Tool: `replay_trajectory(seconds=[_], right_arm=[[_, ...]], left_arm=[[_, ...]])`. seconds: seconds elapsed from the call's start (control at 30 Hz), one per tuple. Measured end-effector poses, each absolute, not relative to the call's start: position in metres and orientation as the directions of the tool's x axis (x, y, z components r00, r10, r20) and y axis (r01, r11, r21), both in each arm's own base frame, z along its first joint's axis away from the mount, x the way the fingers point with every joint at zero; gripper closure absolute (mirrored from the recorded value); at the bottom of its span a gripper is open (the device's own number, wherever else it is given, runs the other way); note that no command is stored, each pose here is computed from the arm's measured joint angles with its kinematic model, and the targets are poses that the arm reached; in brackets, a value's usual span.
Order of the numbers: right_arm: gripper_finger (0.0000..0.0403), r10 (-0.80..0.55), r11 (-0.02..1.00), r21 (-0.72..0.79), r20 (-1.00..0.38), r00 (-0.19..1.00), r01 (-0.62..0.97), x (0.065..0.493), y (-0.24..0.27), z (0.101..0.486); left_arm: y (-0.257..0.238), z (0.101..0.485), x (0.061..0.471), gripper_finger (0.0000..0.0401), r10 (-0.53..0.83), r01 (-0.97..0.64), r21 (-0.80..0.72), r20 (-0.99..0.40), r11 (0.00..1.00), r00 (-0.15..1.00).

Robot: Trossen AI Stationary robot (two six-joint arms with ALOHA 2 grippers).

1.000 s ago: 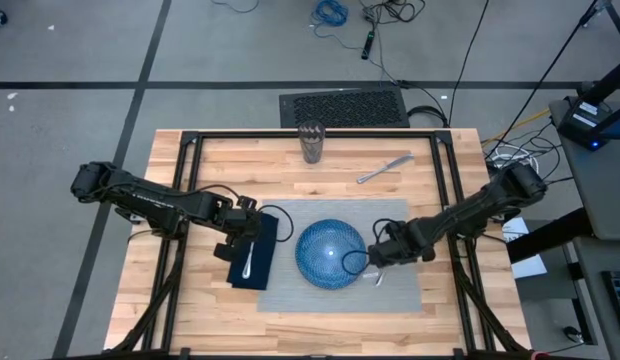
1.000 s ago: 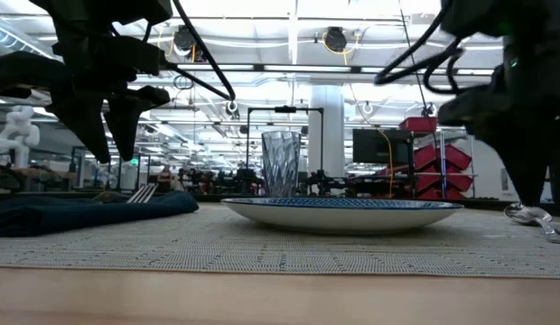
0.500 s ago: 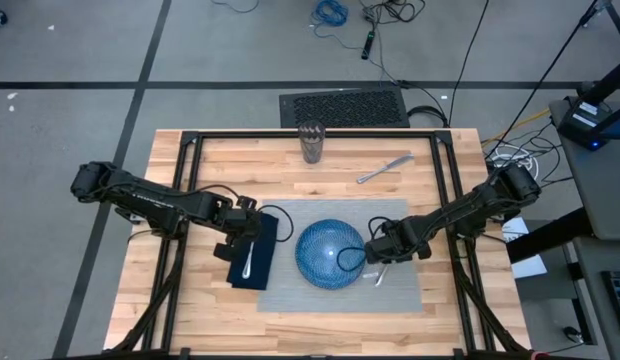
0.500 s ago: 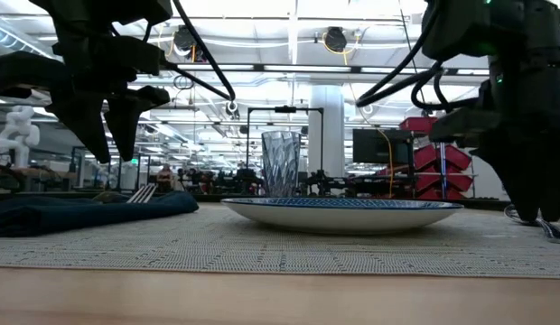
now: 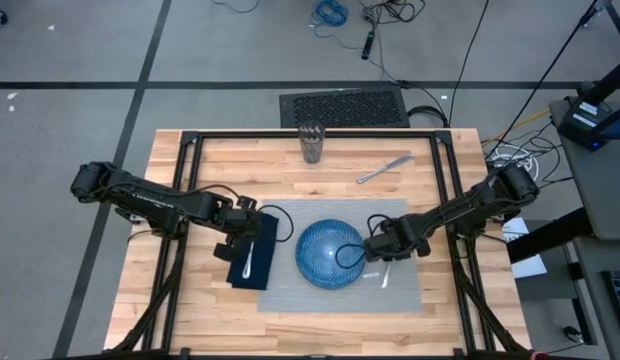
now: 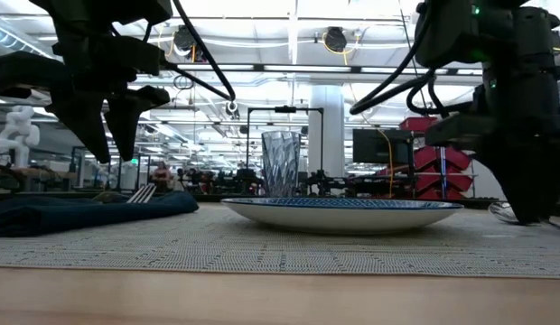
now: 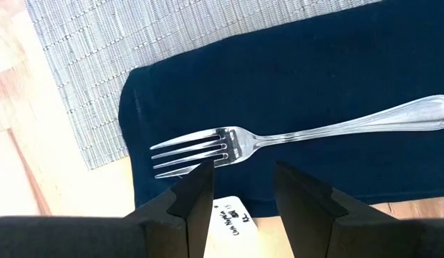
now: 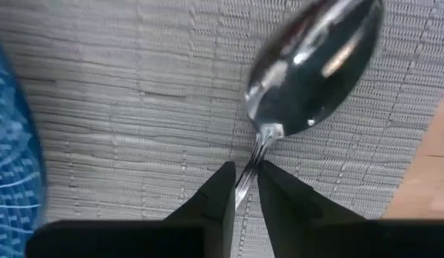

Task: Set table place
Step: Put the silver spoon to the right of the blue plate on the gray placemat

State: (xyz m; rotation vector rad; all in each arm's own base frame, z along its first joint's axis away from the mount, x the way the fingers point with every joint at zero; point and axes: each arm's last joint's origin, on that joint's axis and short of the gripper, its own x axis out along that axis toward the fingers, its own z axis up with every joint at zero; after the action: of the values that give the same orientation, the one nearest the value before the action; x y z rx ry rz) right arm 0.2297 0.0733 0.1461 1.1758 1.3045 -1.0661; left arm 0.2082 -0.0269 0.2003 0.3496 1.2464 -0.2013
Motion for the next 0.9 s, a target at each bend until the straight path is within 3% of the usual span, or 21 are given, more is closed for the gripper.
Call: replay_trajectory(seconds=[0.37, 0.8, 0.9], right_arm=[[0.0386, 0.087, 0.174, -0.002, -0.996, -0.018, 0.985, 0.232, 0.073, 0.14], [0.0391, 0.05, 0.159, -0.094, -0.993, -0.103, 0.983, 0.223, 0.066, 0.141], [0.0391, 0.043, 0.152, -0.061, -0.997, -0.068, 0.987, 0.224, 0.065, 0.144]], left_arm=[[-0.027, 0.2, 0.208, 0.0271, 0.04, 0.337, 0.149, -0.95, 0.93, 0.311], [-0.027, 0.2, 0.208, 0.0271, 0.04, 0.337, 0.149, -0.95, 0.93, 0.311], [-0.027, 0.2, 0.208, 0.0271, 0.04, 0.337, 0.149, -0.95, 0.93, 0.311]])
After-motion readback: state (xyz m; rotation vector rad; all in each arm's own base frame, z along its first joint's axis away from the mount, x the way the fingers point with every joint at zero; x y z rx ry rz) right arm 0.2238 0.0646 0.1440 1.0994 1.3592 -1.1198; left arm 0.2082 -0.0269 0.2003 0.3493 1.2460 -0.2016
